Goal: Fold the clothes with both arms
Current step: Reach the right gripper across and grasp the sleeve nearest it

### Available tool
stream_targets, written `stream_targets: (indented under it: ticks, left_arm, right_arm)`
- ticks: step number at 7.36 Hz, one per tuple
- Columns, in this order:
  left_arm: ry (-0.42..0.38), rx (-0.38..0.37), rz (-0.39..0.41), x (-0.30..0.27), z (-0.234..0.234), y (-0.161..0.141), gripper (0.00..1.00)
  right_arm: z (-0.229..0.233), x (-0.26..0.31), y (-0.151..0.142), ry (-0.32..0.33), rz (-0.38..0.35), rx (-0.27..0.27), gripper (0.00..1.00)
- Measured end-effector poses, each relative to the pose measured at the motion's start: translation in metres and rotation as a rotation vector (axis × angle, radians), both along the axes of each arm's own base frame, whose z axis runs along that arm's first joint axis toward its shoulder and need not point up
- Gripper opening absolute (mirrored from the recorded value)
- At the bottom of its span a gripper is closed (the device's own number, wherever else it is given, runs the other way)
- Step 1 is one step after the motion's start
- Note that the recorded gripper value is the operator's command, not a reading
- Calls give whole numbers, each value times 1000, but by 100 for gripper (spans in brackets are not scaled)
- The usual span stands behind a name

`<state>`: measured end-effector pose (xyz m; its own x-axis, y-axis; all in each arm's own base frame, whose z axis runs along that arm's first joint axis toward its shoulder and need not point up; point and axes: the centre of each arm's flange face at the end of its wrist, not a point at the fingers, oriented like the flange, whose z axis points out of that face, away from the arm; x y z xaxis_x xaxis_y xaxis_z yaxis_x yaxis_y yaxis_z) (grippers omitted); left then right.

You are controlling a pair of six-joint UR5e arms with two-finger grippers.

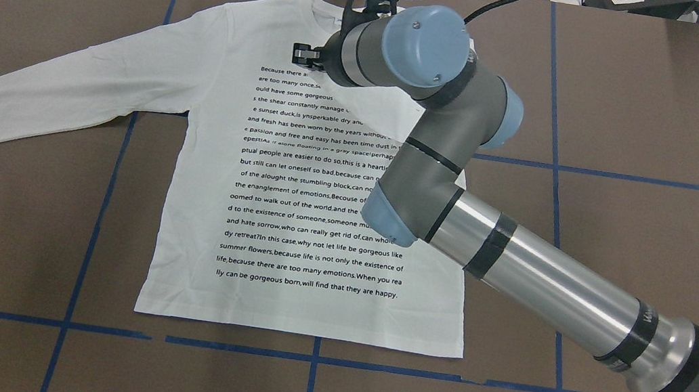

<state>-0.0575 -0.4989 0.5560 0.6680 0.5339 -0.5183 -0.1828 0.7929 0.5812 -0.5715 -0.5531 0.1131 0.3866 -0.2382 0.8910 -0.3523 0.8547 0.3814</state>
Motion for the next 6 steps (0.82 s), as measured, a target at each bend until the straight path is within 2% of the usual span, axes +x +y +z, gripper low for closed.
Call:
stream_targets:
  ticks: [2,6]
  left_arm:
    - [0,-3,0,0,1,0,100]
    - [0,-5,0,0,2,0,100]
  right_arm:
    - [-20,-43,30,8,20,23,0]
    - [-39,-83,55,21,21,34,0]
